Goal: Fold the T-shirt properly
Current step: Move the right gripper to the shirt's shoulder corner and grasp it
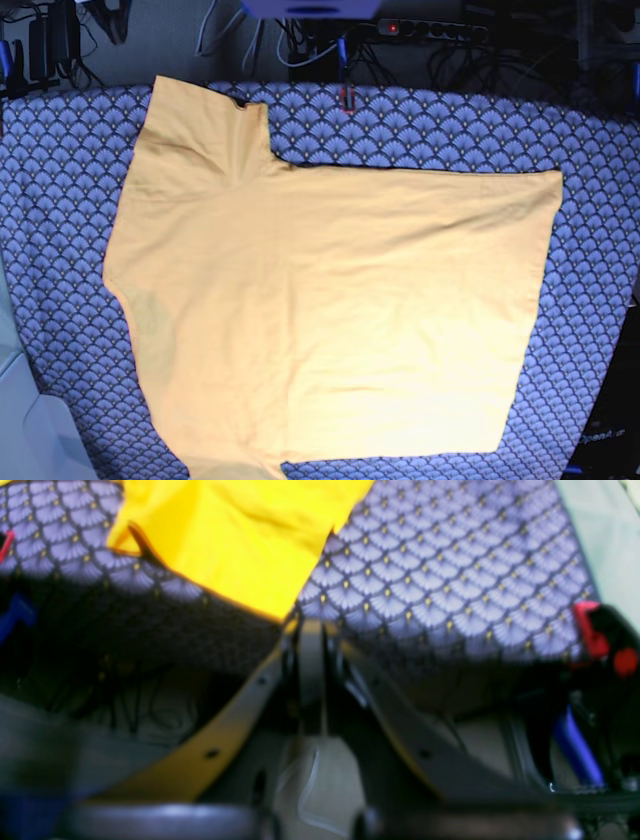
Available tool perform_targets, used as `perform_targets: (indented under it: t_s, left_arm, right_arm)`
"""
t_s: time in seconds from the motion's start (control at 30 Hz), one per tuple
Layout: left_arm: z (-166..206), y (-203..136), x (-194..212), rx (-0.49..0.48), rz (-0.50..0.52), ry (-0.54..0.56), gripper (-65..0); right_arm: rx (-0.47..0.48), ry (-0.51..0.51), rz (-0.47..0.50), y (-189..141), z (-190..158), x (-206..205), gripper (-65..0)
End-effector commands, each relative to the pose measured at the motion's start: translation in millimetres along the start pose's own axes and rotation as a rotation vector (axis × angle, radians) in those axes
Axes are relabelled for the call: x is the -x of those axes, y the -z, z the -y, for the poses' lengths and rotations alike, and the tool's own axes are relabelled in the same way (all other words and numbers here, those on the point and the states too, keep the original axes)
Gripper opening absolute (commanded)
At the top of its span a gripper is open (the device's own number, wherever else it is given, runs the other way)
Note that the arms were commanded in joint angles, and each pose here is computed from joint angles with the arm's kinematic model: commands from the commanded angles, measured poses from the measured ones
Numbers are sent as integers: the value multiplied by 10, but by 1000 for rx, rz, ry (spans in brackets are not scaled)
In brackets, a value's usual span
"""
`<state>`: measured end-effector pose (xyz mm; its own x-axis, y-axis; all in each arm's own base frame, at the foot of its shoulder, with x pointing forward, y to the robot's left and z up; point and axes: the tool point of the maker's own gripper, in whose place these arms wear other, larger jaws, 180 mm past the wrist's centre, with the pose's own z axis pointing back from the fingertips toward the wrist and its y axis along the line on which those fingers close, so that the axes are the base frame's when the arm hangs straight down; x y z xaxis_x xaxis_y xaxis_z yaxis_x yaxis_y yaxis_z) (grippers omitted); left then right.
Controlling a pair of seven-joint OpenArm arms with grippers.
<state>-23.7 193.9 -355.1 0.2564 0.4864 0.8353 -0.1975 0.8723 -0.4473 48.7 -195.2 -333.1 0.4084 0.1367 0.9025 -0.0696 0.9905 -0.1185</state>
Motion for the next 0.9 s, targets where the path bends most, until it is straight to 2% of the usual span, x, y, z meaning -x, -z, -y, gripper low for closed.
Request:
perform_targets:
  t_s: [0.0,0.1,0.23,0.43,0.6,0.77,0.87]
  left_arm:
    - [-22,-16,-86,-7,-12,24,-650]
    - [-14,168,-236,-4,-33,77,-650]
    - [7,323,-448,-9,-48,145,-650]
    - [24,563,-636,-24,-68,215,-650]
    - [13,745,-651,-19,-130,259,-650]
    - [6,889,-725,-20,-148,296,-650]
    - [-16,972,-780,-28,-158,319,-650]
  right_arm:
    - [-6,7,22,12,-11,-129,-650]
    - [-55,42,36,185,-105,-314,-650]
    - [-134,259,24,388,-225,-401,-650]
    - [-298,504,-44,669,-359,-486,-650]
    - [-375,558,-70,845,-384,-596,-650]
    - [-398,561,-80,919,-393,-636,-648]
    - [-399,564,-70,941,-398,-660,-585]
